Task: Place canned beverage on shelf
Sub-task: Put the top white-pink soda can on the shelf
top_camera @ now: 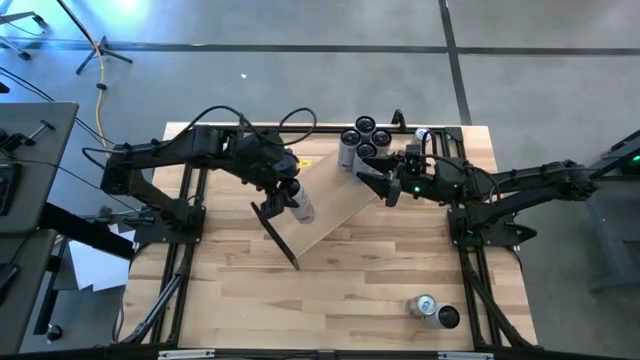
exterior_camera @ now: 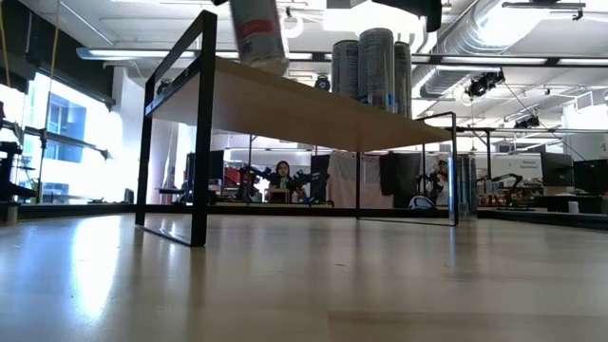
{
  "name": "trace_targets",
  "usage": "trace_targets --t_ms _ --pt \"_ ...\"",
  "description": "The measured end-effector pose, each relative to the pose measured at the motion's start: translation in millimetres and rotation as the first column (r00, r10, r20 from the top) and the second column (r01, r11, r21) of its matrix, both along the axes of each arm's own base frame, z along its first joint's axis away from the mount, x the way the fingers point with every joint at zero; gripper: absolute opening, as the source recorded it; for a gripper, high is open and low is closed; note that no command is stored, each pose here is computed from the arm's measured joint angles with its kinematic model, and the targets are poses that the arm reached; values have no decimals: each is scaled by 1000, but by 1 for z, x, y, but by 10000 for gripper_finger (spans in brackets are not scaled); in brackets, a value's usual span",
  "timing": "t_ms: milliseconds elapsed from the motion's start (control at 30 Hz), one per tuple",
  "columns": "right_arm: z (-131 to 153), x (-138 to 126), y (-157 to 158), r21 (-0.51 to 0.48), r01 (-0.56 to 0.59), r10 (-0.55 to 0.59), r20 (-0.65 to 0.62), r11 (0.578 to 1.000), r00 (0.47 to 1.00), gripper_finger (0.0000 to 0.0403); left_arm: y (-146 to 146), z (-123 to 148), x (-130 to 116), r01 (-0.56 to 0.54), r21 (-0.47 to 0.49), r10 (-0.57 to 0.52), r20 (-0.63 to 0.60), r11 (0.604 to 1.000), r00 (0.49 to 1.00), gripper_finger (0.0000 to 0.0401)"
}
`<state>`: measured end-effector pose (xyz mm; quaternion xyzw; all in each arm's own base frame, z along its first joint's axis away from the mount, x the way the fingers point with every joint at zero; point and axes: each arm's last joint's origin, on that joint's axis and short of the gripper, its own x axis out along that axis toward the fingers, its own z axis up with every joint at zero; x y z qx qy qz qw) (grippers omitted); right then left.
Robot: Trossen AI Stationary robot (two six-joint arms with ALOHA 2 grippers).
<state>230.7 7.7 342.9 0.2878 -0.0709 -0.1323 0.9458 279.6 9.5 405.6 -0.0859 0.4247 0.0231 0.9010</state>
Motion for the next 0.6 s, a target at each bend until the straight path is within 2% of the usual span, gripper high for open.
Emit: trace_targets --t_ms 200,467,600 --pt "-1 0 0 7 0 0 -4 1000 1000 351 1 -9 1 -20 24 22 -86 1000 996 224" --pt "-1 0 0 8 0 0 -5 1000 1000 351 1 -10 1 -22 27 24 -91 999 996 224" --pt "-1 0 0 7 0 0 -6 1000 1000 351 1 -13 -3 -21 27 25 -146 999 989 224"
